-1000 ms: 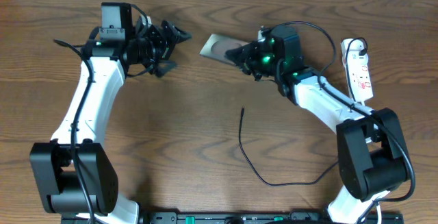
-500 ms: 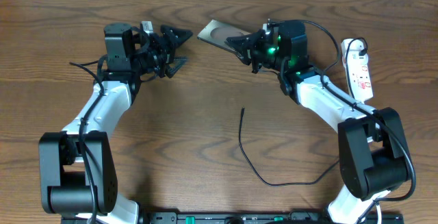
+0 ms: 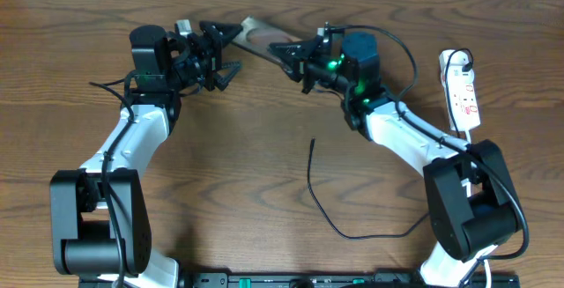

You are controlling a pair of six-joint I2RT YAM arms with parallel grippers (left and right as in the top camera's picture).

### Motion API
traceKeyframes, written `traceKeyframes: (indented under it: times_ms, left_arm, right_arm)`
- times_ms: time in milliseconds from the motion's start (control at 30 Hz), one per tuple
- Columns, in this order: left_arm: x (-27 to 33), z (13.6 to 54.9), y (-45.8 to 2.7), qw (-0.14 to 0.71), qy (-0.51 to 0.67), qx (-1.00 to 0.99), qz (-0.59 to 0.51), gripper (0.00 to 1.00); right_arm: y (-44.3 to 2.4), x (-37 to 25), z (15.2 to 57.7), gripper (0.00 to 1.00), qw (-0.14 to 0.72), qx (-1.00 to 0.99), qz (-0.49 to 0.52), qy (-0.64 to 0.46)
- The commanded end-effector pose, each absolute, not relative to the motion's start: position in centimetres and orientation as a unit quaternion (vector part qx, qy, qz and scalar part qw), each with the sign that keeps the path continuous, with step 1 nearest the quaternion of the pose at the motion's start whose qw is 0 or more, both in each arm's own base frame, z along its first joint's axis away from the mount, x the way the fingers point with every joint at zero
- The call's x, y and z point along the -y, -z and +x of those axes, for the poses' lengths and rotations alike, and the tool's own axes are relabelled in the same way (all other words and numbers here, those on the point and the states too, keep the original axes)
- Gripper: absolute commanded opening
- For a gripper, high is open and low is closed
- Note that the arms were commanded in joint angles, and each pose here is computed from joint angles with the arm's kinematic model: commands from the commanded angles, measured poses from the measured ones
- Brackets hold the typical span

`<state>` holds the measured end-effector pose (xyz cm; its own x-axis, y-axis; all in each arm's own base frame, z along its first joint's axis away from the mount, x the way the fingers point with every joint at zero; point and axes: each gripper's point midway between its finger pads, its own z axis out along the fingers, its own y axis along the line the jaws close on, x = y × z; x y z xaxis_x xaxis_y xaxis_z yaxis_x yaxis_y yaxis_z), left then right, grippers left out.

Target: Plug charger to phone and switch on socket

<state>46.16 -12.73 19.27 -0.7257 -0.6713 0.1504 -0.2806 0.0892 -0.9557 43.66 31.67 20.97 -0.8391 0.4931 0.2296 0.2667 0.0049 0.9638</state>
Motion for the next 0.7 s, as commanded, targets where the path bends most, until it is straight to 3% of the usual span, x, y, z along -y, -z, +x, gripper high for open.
traceKeyframes:
  times_ms: [0,667]
  left_arm:
    - [12.1,46.6,-19.2,0.165,0.586,-0.705,-0.364,0.92]
    - [11.1,48.3,-21.1,0.209,0.601,-0.671,-0.380,0.92]
  right_arm:
    - [-22.1,-32.8,43.6,0.01,0.080,-0.687,0.285,-0.664]
    - [-23.6,-34.2,43.1,0.01,0.085,-0.665,0.288,-0.684]
